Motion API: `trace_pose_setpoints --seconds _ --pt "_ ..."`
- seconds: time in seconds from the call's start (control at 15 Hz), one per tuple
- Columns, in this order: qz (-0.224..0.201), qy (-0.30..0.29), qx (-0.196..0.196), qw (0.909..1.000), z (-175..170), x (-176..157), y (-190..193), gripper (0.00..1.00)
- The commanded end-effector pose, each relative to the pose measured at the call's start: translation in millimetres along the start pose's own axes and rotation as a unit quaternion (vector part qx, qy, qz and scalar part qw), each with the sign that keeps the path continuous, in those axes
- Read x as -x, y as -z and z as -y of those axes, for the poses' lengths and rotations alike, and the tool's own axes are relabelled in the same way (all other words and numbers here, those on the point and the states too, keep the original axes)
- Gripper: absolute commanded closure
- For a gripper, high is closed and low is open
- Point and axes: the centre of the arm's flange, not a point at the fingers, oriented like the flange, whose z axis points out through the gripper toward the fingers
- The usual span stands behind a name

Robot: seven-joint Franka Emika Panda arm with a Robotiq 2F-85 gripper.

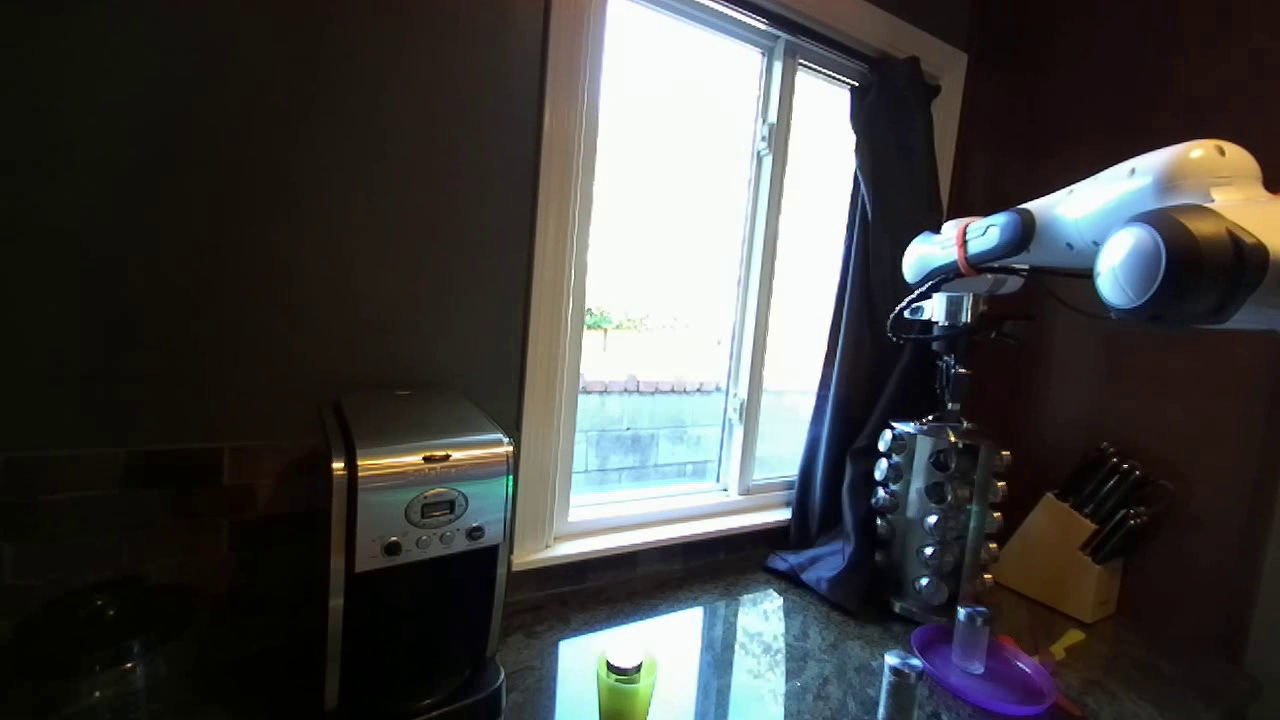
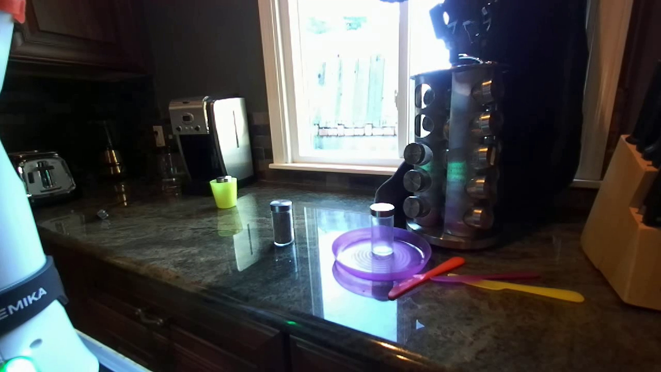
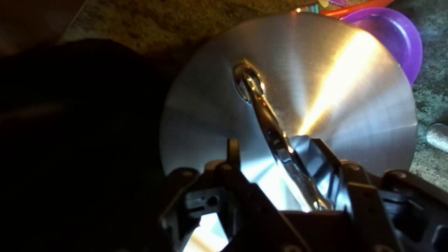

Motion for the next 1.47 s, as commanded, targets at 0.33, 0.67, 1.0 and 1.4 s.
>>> trace_pose_setpoints --seconds 0.33,0.67,1.0,1.4 --pt "-0.016 0.041 -0.030 0.9986 9.6 3.0 -3.0 0.99" --pt "-0.017 0.025 -0.029 0.9991 8.6 3.9 -5.3 0.95" --pt "-0.014 -0.024 -0.029 0.9992 9.5 2.2 -4.4 0.95" --pt "-0.022 -0.108 -0.025 0.9936 8.9 -0.3 -5.9 0.95"
